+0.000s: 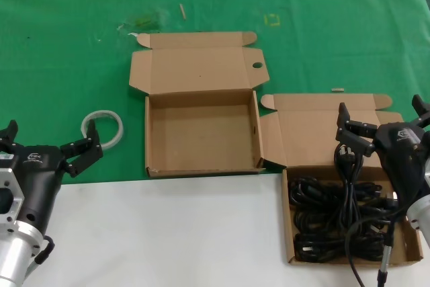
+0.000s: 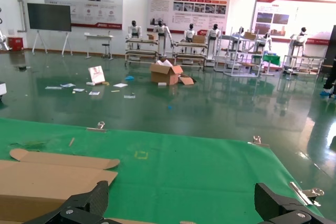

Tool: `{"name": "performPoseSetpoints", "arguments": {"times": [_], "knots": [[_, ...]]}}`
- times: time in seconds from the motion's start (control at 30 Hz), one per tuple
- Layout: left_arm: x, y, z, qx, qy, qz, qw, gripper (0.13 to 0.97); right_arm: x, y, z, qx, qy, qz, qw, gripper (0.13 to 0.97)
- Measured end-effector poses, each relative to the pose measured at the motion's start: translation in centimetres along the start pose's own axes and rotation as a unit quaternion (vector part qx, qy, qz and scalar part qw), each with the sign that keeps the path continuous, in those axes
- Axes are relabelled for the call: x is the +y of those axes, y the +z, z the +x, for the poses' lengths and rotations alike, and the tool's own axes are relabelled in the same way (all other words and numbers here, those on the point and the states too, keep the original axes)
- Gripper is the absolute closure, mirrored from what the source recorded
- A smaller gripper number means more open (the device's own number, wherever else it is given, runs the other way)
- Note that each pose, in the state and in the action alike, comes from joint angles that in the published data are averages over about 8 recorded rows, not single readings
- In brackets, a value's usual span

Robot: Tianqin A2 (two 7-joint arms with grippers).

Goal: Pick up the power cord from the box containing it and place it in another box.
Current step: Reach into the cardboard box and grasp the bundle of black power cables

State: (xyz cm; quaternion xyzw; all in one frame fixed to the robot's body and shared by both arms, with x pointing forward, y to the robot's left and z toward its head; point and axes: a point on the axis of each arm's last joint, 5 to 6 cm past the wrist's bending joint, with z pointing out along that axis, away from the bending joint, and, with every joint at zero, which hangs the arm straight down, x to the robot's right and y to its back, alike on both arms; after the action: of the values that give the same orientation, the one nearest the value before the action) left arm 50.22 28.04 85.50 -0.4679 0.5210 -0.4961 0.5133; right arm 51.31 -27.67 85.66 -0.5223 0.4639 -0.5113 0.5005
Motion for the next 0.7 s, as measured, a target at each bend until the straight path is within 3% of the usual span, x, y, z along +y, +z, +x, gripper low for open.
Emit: {"name": "performPoseSetpoints", "arguments": {"times": [0.4, 0.6, 0.7], "knots": [[0.00, 0.0, 0.00, 0.000, 0.000, 0.000, 1.0000, 0.132, -0.1, 0.0, -0.1, -0.001, 0.000, 0.001, 1.000, 0.130], [0.00, 0.0, 0.00, 0.000, 0.000, 0.000, 1.0000, 0.132, -1.5, -0.9, -1.0, -0.019, 0.012, 0.012, 1.000, 0.130], [0.00, 0.0, 0.00, 0.000, 0.000, 0.000, 1.0000, 0.132, -1.9, -2.2, -1.6, -0.029, 0.025, -0.001, 0.999, 0.130]]}}
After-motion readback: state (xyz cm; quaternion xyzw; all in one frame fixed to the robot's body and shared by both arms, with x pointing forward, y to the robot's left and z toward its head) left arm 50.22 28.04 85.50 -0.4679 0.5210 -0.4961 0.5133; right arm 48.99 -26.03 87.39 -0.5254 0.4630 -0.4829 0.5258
